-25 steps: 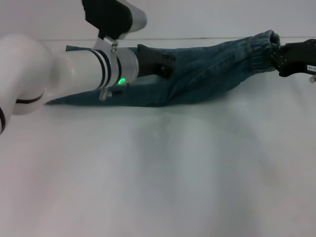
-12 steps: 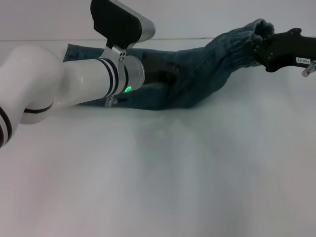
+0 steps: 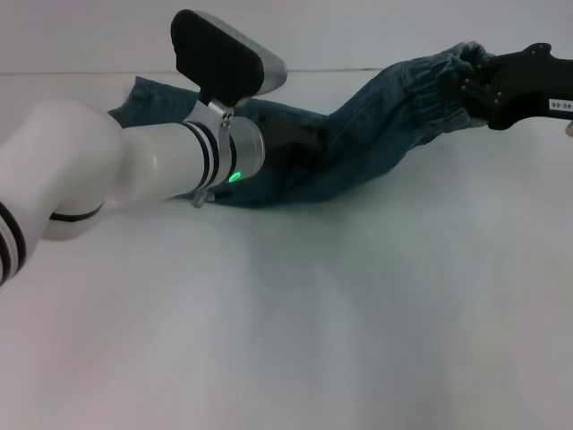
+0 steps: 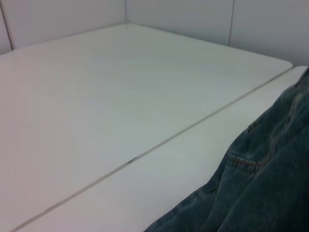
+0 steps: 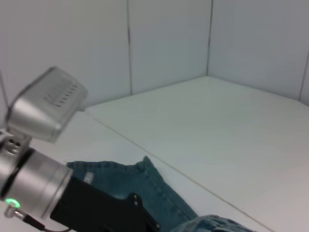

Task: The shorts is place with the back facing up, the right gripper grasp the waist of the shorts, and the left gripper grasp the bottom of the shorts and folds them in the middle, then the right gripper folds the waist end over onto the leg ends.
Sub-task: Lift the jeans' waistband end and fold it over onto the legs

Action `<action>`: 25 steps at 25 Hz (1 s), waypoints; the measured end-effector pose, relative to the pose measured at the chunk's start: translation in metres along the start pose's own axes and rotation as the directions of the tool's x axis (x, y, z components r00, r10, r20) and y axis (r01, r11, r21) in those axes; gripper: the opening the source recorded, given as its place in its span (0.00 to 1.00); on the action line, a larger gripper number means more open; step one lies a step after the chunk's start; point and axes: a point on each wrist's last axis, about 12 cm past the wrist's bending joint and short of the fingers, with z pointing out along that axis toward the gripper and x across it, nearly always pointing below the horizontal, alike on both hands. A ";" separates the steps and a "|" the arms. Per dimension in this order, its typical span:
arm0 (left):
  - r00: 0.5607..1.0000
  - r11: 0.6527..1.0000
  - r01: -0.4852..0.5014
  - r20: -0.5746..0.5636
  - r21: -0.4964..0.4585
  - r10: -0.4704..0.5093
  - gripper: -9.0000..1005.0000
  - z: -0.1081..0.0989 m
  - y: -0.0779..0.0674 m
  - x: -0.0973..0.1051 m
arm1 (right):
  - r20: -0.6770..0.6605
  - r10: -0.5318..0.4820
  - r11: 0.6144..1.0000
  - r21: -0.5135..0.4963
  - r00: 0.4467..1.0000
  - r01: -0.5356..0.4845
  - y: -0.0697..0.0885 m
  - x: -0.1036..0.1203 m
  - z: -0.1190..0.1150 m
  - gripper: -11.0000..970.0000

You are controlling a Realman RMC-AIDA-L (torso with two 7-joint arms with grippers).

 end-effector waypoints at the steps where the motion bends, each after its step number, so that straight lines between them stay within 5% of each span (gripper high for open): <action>1: 1.000 1.000 -0.002 -0.002 0.001 0.002 0.01 0.000 -0.001 0.001 | 0.001 0.000 1.000 -0.008 1.000 0.000 0.001 0.000 -0.001 0.11; 15: 0.999 0.998 0.022 -0.043 0.056 -0.020 0.01 -0.005 -0.007 0.022 | 0.019 0.011 1.000 -0.008 1.000 -0.011 0.006 0.002 -0.020 0.10; 25: 0.995 0.980 0.094 0.003 0.175 -0.096 0.01 -0.019 -0.019 0.042 | 0.036 -0.108 0.990 -0.086 0.994 0.111 0.018 -0.035 0.035 0.10</action>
